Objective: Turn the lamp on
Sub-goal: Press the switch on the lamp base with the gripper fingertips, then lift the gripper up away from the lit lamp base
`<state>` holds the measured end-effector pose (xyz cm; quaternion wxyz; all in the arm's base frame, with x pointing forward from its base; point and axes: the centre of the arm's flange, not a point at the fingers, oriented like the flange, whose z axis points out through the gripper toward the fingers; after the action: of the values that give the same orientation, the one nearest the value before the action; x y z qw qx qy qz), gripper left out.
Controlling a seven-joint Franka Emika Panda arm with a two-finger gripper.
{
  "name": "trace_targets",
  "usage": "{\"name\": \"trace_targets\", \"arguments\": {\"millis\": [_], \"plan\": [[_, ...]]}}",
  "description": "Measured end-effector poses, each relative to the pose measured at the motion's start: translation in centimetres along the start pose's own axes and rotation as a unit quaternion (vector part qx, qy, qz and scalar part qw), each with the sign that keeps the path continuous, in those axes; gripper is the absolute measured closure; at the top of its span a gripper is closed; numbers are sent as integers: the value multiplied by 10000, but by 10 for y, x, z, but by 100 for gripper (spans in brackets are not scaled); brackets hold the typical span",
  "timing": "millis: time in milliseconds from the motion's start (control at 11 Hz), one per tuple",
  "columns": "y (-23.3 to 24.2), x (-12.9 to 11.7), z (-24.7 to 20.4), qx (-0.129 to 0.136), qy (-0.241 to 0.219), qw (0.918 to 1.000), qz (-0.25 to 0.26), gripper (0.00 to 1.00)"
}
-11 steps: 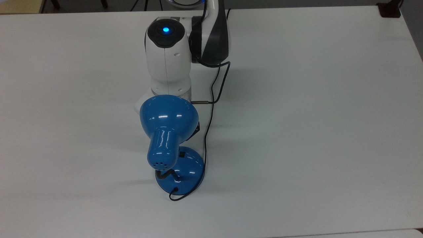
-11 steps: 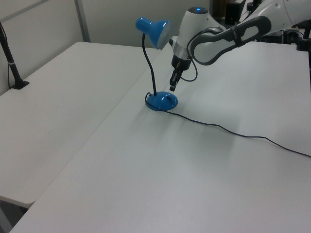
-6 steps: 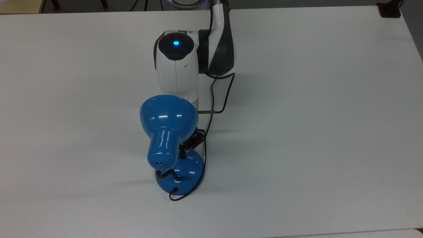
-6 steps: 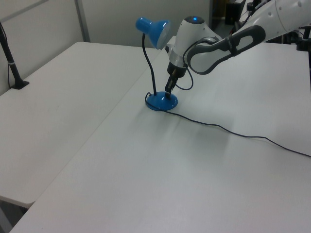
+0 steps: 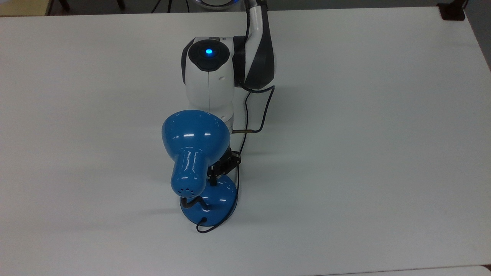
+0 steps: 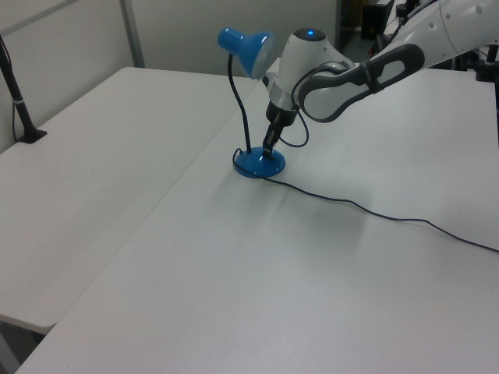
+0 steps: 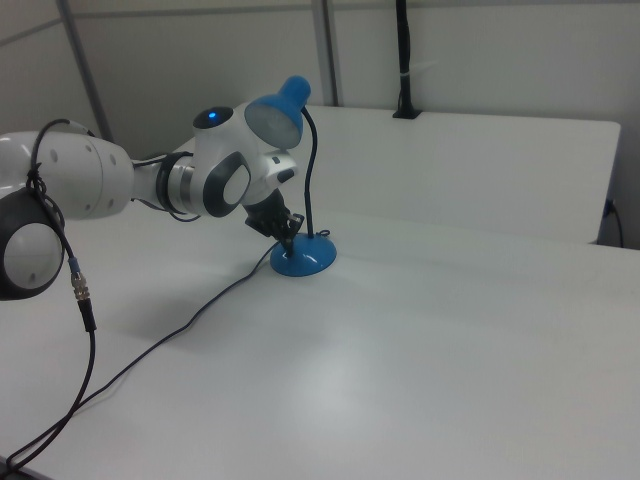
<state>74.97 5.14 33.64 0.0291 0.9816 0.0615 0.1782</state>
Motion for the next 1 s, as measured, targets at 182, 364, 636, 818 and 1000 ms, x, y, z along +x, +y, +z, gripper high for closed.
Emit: {"name": "trace_targets", "arguments": {"millis": [182, 364, 636, 818, 1000], "plan": [[-2, 1, 3, -177, 55, 9998, -16, 99], [-3, 4, 8, -327, 297, 9990, 27, 99], [3, 7, -8, -347, 461, 9983, 88, 99], [9, -3, -46, -303, 219, 9991, 177, 99], [19, -19, -106, -248, -405, 9984, 319, 97]]}}
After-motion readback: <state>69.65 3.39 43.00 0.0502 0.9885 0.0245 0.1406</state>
